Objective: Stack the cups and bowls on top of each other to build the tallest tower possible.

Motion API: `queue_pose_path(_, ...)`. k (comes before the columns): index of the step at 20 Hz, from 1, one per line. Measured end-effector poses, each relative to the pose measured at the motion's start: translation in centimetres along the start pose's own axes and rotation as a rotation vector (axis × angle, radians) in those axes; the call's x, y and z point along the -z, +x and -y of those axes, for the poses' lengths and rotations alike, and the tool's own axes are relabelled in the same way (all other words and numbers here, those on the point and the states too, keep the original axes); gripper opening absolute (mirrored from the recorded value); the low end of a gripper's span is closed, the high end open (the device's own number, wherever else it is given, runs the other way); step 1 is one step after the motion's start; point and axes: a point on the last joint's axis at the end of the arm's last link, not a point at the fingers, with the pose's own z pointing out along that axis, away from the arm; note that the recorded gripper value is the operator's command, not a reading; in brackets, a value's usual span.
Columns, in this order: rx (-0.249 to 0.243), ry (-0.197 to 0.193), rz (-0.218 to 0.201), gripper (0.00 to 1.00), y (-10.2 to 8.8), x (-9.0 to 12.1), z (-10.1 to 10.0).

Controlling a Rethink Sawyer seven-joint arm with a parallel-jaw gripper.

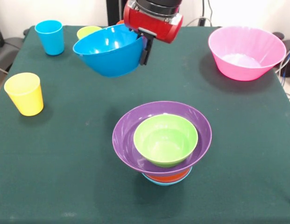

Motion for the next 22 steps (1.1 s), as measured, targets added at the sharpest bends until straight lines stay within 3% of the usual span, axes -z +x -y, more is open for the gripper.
queue_pose_path(13,-0.026,-0.013,0.000,0.00,-6.0,5.2,-3.0)
queue_pose_path(19,-0.036,-0.039,0.039,0.00,-10.0,9.1,-5.3)
queue_pose_path(22,-0.037,-0.053,0.060,0.00,-11.2,9.9,-6.4)
